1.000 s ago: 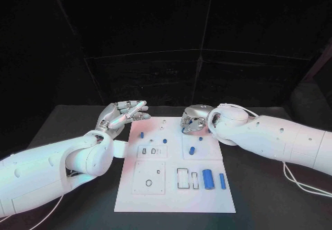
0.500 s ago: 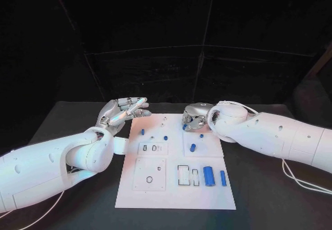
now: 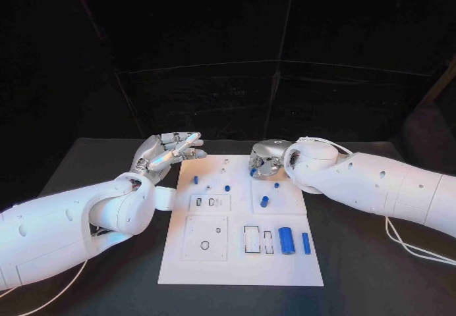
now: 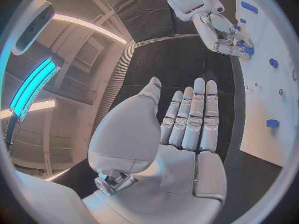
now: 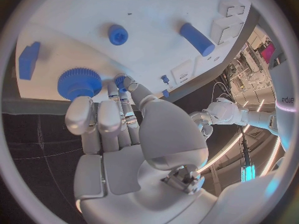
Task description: Assemble the parts on the task board
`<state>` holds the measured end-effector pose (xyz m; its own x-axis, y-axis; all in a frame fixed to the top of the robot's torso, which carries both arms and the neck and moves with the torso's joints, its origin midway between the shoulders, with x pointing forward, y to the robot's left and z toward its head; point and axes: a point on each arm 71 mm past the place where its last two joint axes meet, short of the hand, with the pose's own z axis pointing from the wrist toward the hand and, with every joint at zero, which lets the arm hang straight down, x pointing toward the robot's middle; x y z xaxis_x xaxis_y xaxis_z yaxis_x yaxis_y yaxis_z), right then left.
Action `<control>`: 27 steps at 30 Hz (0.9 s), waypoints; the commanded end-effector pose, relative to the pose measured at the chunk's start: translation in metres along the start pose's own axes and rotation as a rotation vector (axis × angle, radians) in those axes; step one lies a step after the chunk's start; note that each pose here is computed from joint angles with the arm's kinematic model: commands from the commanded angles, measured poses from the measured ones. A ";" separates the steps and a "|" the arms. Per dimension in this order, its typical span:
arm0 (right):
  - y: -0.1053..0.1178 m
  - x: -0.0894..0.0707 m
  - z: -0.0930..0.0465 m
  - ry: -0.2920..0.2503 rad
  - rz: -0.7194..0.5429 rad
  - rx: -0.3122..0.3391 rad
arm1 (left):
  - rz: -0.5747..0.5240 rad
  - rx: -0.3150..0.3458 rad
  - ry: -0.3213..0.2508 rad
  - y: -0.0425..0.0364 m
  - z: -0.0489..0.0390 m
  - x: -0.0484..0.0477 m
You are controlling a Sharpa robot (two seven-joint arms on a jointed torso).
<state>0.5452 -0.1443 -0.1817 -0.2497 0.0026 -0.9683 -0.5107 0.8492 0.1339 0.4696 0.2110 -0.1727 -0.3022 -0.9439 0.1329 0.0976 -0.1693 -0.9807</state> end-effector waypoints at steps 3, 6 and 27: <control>0.006 -0.009 -0.003 -0.115 0.021 -0.038 | -0.001 0.007 0.015 -0.0018 0.0004 0.0001; 0.009 -0.013 -0.004 -0.163 0.046 -0.048 | 0.000 0.007 0.013 -0.0019 0.0004 -0.0008; 0.023 -0.018 0.027 -0.224 0.061 -0.049 | -0.003 0.009 0.020 -0.0037 0.0015 -0.0001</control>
<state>0.5597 -0.1123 -0.1698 -0.1091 0.1599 -0.9811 -0.5264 0.8280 0.1935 0.4713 0.2134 -0.1709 -0.3023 -0.9441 0.1311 0.0984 -0.1677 -0.9809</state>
